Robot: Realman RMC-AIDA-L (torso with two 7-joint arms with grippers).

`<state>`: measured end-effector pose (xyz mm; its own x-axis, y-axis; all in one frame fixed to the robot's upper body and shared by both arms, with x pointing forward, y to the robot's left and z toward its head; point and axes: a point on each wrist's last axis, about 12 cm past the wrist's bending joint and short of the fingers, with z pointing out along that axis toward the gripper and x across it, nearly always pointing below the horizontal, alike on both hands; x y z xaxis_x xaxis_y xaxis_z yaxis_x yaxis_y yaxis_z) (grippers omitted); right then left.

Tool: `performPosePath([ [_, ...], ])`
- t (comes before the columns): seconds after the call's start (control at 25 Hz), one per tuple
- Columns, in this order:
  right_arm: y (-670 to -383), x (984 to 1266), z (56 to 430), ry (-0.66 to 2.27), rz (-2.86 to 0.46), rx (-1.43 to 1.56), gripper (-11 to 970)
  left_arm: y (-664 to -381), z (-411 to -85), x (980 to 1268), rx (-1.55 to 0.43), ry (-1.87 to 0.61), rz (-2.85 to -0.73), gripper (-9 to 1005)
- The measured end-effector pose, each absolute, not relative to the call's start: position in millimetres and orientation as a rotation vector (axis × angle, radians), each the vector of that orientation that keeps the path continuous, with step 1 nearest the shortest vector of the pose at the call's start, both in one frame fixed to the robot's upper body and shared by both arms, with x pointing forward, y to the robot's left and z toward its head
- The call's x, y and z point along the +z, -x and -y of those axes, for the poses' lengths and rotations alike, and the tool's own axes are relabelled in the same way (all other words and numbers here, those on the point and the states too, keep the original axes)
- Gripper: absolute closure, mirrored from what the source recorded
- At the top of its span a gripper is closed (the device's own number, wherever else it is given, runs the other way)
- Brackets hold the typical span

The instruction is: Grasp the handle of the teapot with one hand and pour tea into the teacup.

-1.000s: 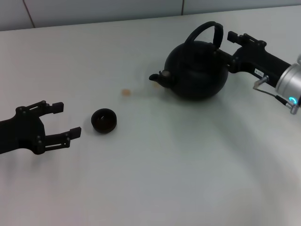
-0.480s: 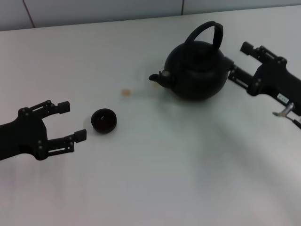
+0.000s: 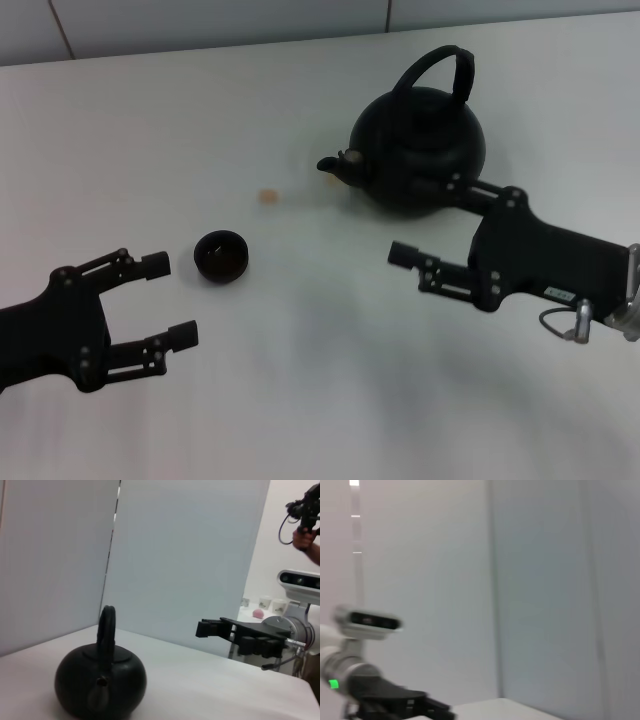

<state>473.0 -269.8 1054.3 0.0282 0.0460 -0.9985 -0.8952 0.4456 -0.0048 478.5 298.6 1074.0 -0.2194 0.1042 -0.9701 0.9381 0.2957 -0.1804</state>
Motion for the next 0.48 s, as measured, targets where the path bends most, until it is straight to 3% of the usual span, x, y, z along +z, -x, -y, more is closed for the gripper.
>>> performPosePath([
  [0.48, -472, 1051, 259, 0.974, -1.352, 0.936, 257, -465, -297, 1064, -1.058, -0.991, -1.533, 136],
])
